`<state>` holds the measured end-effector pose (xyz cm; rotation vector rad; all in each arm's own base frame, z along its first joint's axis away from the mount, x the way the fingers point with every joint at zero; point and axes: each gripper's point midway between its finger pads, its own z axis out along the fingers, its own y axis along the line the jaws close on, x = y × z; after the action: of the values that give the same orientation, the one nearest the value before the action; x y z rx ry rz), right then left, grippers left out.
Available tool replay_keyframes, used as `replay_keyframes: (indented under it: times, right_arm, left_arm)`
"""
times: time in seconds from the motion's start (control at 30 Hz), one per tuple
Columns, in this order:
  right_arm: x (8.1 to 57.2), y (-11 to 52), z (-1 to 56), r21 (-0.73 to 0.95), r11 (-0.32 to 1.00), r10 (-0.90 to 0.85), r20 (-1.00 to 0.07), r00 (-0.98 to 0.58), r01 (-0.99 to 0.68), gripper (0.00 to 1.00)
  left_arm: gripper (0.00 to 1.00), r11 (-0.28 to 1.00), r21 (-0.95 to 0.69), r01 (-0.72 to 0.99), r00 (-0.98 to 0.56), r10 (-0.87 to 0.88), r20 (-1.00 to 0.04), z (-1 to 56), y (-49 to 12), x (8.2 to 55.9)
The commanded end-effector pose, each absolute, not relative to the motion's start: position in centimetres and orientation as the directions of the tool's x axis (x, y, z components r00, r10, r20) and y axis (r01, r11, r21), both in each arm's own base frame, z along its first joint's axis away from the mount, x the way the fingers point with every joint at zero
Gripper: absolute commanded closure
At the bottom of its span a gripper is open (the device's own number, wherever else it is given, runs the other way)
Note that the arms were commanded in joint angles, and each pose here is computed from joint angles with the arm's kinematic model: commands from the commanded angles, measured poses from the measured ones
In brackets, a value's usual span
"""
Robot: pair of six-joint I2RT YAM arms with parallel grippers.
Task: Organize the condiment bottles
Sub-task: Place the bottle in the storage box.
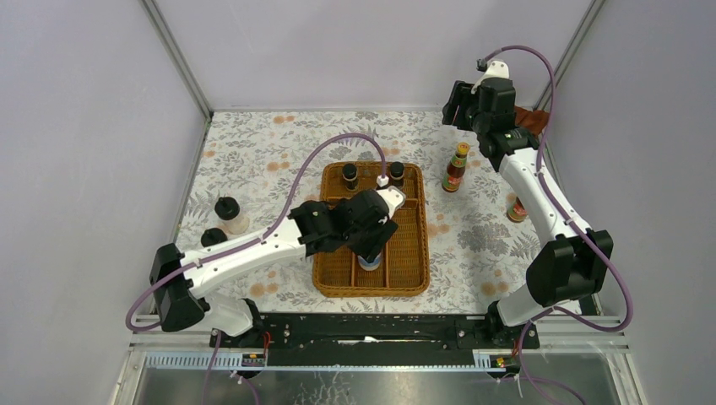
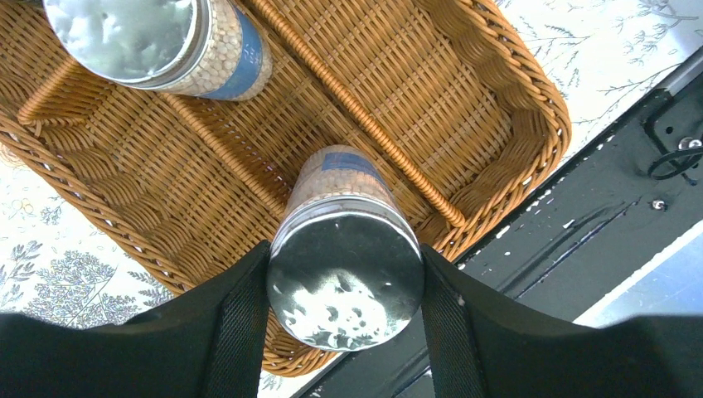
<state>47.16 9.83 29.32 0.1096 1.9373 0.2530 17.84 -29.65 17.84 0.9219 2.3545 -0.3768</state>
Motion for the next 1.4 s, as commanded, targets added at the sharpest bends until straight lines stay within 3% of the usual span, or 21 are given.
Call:
replay_keyframes:
  times: [0.0, 1.1, 1.2, 1.37]
  right_arm:
    - [47.8, 9.3, 32.1, 0.224, 0.973, 0.199, -0.933, -0.301, -0.050, 0.33]
    - [48.3, 9.2, 31.0, 0.228, 0.972, 0.202, -0.927, -0.315, -0.048, 0.33]
    - [48.3, 9.2, 31.0, 0.228, 0.973, 0.201, -0.927, -0.317, -0.048, 0.33]
    - [48.2, 9.2, 31.0, 0.226, 0.973, 0.200, -0.927, -0.319, -0.048, 0.33]
  left_arm:
    - [1.00, 0.714, -0.027, 0.699, -0.543, 0.506, -0.670, 18.2, -31.2, 19.2]
    - [1.00, 0.720, 0.006, 0.694, -0.555, 0.541, -0.632, 15.1, -31.2, 19.6]
    - [0.92, 0.721, 0.005, 0.693, -0.560, 0.542, -0.627, 15.0, -31.2, 19.5]
    - [0.69, 0.727, 0.005, 0.687, -0.563, 0.537, -0.628, 14.9, -31.0, 19.5]
